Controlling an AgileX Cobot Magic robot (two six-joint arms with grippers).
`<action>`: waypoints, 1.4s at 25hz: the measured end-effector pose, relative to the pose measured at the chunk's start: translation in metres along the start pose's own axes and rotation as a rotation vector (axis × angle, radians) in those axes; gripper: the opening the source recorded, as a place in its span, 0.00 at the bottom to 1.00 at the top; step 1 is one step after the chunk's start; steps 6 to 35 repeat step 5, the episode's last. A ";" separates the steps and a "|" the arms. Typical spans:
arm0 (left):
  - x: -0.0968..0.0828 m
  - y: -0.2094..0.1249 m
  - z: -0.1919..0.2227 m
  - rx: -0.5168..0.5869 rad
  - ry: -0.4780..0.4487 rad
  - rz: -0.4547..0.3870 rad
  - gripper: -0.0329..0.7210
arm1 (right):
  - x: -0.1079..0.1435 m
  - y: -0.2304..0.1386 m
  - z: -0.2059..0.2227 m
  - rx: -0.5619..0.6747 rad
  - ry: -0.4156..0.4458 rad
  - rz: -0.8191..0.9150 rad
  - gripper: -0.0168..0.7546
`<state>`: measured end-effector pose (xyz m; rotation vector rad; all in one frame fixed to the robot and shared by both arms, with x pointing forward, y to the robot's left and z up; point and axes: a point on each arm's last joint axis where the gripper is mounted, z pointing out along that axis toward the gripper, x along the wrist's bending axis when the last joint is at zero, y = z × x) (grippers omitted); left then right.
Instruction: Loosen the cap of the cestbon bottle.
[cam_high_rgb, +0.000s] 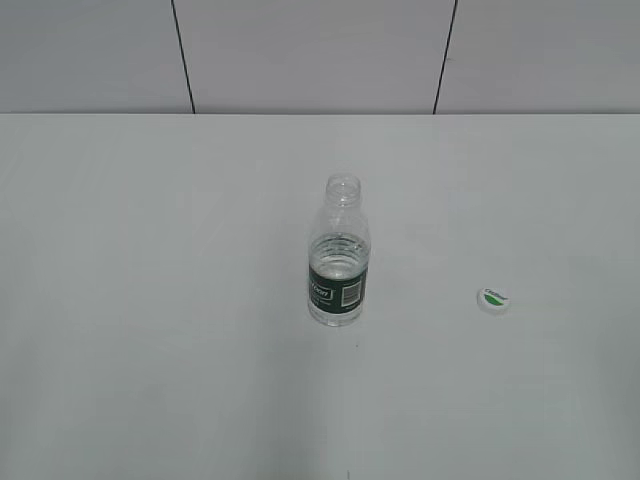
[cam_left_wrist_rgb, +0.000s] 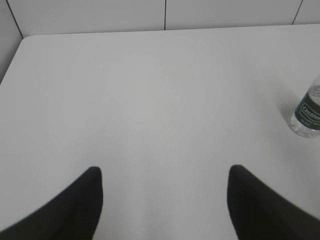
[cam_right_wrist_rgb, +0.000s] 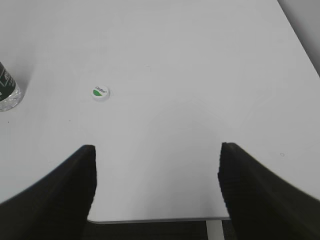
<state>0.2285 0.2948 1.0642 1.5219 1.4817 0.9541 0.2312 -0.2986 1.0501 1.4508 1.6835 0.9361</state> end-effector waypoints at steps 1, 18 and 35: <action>0.000 0.000 0.000 0.000 0.000 0.000 0.66 | 0.000 0.000 0.000 0.000 0.000 0.000 0.78; 0.000 0.000 0.000 0.000 0.001 0.000 0.66 | 0.000 0.000 0.000 0.000 0.000 0.000 0.78; 0.000 0.000 0.000 0.000 0.001 0.000 0.66 | 0.000 0.000 0.000 0.000 0.000 0.000 0.78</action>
